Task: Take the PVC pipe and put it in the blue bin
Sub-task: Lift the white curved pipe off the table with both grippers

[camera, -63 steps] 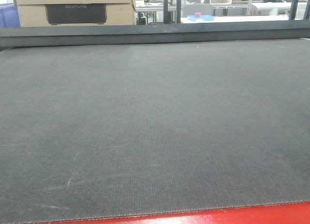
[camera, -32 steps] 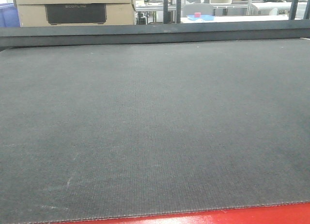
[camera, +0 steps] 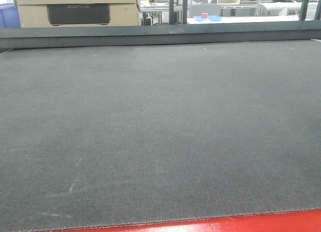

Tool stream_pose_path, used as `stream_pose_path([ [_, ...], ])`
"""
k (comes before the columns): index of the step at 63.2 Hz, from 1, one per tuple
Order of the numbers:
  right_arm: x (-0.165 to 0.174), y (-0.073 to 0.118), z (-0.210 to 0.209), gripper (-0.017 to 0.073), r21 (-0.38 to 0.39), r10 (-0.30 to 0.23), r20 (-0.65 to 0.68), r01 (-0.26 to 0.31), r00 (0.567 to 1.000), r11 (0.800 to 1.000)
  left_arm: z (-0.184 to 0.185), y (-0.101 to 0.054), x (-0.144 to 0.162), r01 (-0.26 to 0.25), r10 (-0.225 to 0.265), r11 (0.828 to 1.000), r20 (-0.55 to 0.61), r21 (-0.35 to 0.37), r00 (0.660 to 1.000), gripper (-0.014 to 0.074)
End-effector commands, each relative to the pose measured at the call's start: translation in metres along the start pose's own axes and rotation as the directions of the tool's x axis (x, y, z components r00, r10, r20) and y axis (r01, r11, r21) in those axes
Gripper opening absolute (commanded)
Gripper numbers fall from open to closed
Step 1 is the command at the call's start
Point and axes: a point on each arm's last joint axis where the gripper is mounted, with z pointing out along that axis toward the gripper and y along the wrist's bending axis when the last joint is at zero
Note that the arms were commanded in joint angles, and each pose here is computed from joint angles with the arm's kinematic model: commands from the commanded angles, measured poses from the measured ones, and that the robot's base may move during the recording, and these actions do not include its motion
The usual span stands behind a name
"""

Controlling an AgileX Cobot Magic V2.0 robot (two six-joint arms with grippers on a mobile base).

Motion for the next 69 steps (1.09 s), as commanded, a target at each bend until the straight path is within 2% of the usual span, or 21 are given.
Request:
stream_pose_path([
  [1,-0.0012,0.0,-0.0007,-0.0168,-0.001,-0.003,0.019,0.003,1.0,1.0,-0.0012,0.0001,-0.002,0.004,-0.004,1.0,0.024,-0.003,1.0,-0.0111],
  [69,-0.0012,0.0001,-0.0007,-0.0168,-0.002,-0.001,0.019,0.001,1.0,1.0,-0.0012,0.0001,-0.002,0.004,-0.004,1.0,0.024,-0.003,1.0,-0.0111],
])
